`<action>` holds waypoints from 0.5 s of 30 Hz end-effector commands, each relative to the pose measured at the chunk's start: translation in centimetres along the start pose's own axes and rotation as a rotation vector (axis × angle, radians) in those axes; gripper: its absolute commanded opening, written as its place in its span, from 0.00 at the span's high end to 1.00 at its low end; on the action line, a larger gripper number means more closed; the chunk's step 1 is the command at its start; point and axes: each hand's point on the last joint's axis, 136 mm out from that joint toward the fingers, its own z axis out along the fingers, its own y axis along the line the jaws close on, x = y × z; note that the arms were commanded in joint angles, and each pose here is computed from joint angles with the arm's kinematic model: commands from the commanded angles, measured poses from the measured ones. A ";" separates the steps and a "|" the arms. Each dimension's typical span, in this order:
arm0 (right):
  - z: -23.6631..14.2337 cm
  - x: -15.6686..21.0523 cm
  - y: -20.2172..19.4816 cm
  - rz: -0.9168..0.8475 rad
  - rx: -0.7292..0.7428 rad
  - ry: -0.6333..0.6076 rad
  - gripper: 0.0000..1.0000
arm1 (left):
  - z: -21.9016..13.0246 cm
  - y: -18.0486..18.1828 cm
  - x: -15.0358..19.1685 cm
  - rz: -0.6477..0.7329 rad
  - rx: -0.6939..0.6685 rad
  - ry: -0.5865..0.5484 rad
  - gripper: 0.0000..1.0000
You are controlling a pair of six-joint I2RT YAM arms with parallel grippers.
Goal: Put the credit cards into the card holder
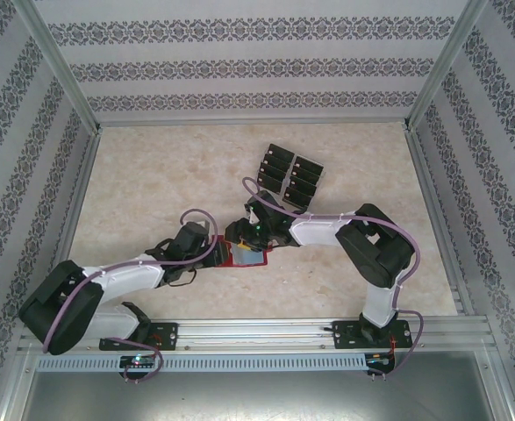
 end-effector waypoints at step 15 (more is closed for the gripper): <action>0.3 -0.9 1.3 0.053 -0.065 -0.008 0.47 | 0.2 -2.4 0.7 -0.044 0.235 -0.041 0.31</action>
